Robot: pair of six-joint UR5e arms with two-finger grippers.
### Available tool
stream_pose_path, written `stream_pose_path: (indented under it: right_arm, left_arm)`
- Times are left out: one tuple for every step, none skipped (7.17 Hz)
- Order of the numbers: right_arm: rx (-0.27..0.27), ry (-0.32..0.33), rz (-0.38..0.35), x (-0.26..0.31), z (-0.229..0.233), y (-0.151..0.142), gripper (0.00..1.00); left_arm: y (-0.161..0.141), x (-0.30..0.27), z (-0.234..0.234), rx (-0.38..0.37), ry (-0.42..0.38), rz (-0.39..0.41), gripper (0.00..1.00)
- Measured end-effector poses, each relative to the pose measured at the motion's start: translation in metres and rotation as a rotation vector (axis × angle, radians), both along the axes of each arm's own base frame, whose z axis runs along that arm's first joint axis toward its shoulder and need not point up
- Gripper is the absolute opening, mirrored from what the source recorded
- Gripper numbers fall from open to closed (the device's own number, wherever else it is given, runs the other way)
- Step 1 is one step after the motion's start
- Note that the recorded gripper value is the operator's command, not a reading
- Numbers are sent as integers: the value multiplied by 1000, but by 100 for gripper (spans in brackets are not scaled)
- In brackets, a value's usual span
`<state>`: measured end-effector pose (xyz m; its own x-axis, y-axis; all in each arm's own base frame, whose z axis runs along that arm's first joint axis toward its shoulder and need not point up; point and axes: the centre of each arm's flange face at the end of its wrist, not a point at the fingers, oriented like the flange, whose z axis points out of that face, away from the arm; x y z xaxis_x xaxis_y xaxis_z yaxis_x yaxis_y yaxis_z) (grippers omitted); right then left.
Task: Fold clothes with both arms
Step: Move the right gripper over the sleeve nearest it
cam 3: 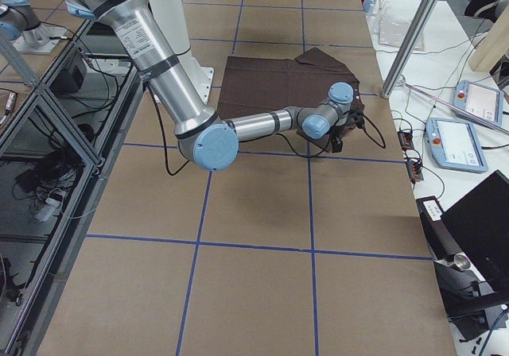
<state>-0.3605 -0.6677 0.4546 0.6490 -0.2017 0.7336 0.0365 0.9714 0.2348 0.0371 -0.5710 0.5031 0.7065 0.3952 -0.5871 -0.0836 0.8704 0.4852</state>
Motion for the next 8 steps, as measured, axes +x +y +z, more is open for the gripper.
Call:
stream_pose_path:
  right_arm:
    - [-3, 11, 2, -7, 4, 1, 99]
    - [-7, 19, 2, -11, 6, 1, 98]
    - [-12, 25, 1, -16, 6, -1, 98]
    - [-17, 28, 1, -19, 5, -6, 96]
    - [-19, 30, 1, -21, 5, -8, 89]
    - [-22, 32, 1, -22, 6, -9, 81]
    - [-25, 34, 1, -22, 7, -9, 71]
    - [-28, 36, 1, -22, 9, -9, 56]
  left_arm:
    - [0, 0, 0, -1, 1, 0, 100]
    - [0, 0, 0, -1, 1, 0, 100]
    - [0, 0, 0, 0, 2, 0, 100]
    - [0, 0, -2, 1, 2, -1, 100]
    - [0, 0, -2, 2, 3, -1, 100]
    - [0, 0, -2, 3, 3, -1, 100]
    - [0, 0, -3, 5, 3, -1, 100]
    - [0, 0, -4, 6, 3, -1, 100]
